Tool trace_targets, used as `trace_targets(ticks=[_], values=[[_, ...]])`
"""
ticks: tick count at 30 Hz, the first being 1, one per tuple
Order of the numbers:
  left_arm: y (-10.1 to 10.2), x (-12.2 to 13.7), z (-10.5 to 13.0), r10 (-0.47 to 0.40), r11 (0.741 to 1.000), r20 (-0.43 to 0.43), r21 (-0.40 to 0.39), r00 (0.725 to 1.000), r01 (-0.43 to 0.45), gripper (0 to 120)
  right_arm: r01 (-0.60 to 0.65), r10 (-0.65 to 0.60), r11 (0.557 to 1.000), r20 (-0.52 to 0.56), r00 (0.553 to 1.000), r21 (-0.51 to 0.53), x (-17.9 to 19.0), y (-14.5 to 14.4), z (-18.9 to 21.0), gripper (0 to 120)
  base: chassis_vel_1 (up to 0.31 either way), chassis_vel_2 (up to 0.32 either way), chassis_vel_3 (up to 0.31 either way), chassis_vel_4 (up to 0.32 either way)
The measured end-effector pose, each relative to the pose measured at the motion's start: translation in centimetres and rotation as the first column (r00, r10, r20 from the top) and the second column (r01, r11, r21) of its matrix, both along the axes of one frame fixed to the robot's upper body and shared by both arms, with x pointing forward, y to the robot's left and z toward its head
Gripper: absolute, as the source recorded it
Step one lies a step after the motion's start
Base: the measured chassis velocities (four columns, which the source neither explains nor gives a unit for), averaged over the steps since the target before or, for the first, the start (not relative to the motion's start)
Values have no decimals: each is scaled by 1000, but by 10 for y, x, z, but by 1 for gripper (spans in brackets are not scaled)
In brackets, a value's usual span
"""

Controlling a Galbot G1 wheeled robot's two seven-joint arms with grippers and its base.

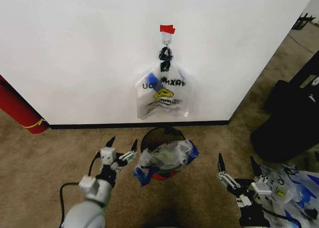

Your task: Pick up the garbage bag from the wall and place it over the trash bin.

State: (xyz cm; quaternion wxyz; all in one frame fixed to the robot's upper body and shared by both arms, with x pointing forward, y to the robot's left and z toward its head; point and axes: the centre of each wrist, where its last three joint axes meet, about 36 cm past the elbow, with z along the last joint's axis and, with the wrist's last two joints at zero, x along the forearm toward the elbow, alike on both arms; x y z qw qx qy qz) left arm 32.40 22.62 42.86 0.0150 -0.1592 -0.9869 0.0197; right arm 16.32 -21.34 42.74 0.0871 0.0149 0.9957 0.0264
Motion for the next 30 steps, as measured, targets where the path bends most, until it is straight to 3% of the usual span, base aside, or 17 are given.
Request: trace_targets(ticks=[6,10,12,17,18,21,23,24,26,30], values=[[-6,55,8,-143,988,-62,50,988,146,100,23,-23,1000,6,1000,-18,-8,-3,10,100,0,0,0,0],[-6,95,26,-262,955,-144,105,954,278,100,42,-42,999,11,999,-32,-7,-6,11,100,0,0,0,0],[-5,102,29,-273,950,-160,108,949,292,100,44,-44,999,12,999,-32,-7,-6,11,100,0,0,0,0],[-1,162,47,-319,924,-273,125,908,362,100,48,-48,998,4,999,-28,-12,-2,3,100,0,0,0,0],[-1,162,47,-319,924,-273,125,908,362,100,48,-48,998,4,999,-28,-12,-2,3,100,0,0,0,0],[-4,188,51,-360,898,-363,115,859,424,100,52,-51,998,6,999,-29,-12,-3,2,100,0,0,0,0],[-6,203,49,-377,884,-419,104,826,456,100,57,-57,998,10,998,-29,-10,-4,2,100,0,0,0,0],[-6,203,49,-377,884,-419,104,826,456,100,57,-57,998,10,998,-29,-10,-4,2,100,0,0,0,0],[-8,218,42,-377,876,-468,99,800,471,100,63,-63,998,11,998,-30,-10,-6,1,100,0,0,0,0],[-5,236,28,-345,883,-507,109,790,456,99,74,-73,997,12,997,-34,-10,-9,2,100,0,0,0,0]])
